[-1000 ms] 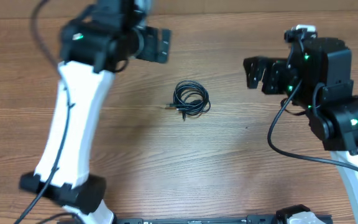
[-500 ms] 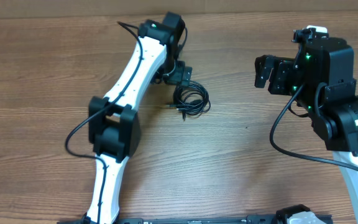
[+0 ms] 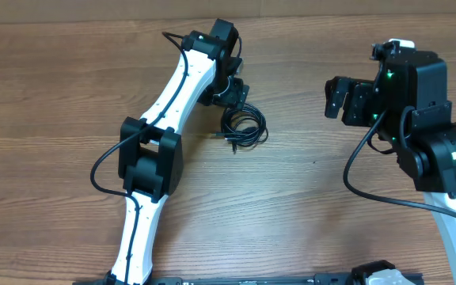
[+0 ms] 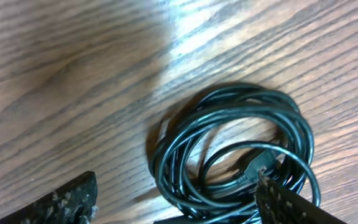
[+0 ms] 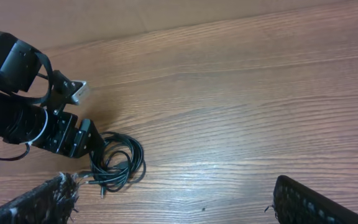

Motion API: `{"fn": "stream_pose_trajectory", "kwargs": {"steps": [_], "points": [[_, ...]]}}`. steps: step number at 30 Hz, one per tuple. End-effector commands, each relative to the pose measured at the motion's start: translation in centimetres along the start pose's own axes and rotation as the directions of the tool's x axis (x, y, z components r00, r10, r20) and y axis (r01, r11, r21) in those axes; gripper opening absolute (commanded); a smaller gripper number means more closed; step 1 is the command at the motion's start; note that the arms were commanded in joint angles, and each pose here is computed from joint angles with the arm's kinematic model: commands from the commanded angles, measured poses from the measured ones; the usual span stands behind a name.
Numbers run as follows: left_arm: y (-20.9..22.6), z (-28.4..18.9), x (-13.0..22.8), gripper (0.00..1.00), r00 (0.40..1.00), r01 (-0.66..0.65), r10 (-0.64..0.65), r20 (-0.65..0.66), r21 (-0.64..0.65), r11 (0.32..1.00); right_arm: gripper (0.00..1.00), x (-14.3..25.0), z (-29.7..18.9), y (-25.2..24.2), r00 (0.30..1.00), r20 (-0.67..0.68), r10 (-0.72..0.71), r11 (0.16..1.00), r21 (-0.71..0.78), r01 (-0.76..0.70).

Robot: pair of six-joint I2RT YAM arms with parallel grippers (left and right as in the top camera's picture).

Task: Untangle cables
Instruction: 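Close the left gripper on the coiled black cable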

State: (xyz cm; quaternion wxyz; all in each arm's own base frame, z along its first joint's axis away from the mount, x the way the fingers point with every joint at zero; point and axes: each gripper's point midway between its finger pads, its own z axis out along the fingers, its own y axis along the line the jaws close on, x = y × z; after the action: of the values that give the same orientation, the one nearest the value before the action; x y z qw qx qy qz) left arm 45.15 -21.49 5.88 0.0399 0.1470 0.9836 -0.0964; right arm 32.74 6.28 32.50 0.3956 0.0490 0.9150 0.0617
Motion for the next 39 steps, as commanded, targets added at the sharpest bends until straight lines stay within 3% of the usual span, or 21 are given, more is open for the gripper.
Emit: {"fn": "stream_pose_trajectory", "kwargs": {"steps": [1, 12, 16, 17, 23, 28, 39], "points": [[-1.0, 0.5, -0.1, 0.81, 0.999, -0.047, 0.047, 0.007, 0.026, 0.999, 1.00, -0.7, -0.6, 0.0, 1.000, 0.025, 0.001, 1.000, 0.005, -0.002], [-0.7, 2.2, -0.1, 0.81, 0.998, -0.058, 0.058, 0.015, 0.026, 0.998, 1.00, -0.4, -0.6, -0.1, 1.000, 0.014, 0.000, 1.000, 0.008, 0.000], [-0.6, 2.3, -0.3, 0.11, 0.998, -0.053, 0.053, 0.022, 0.018, 0.998, 1.00, -0.3, -0.6, -0.1, 1.000, 0.010, 0.000, 1.000, 0.010, 0.000], [-0.4, 2.3, -0.3, 0.04, 0.999, -0.043, 0.043, 0.022, 0.009, 0.999, 1.00, -0.3, -0.6, -0.1, 1.000, 0.010, 0.000, 1.000, 0.010, 0.000], [-0.1, 2.8, 0.1, 0.08, 0.999, -0.037, 0.037, 0.008, -0.002, 0.999, 1.00, 0.0, -0.6, -0.2, 1.000, -0.004, -0.002, 1.000, 0.014, 0.002], [-0.1, 3.0, 0.3, 0.36, 0.999, -0.036, 0.036, 0.002, -0.002, 0.999, 1.00, 0.1, -0.6, -0.3, 1.000, -0.007, -0.002, 1.000, 0.015, 0.003], [0.0, 3.2, 0.4, 0.29, 0.999, -0.035, 0.035, 0.001, -0.002, 0.999, 1.00, 0.2, -0.6, -0.3, 1.000, -0.010, -0.003, 1.000, 0.016, 0.003]]}}
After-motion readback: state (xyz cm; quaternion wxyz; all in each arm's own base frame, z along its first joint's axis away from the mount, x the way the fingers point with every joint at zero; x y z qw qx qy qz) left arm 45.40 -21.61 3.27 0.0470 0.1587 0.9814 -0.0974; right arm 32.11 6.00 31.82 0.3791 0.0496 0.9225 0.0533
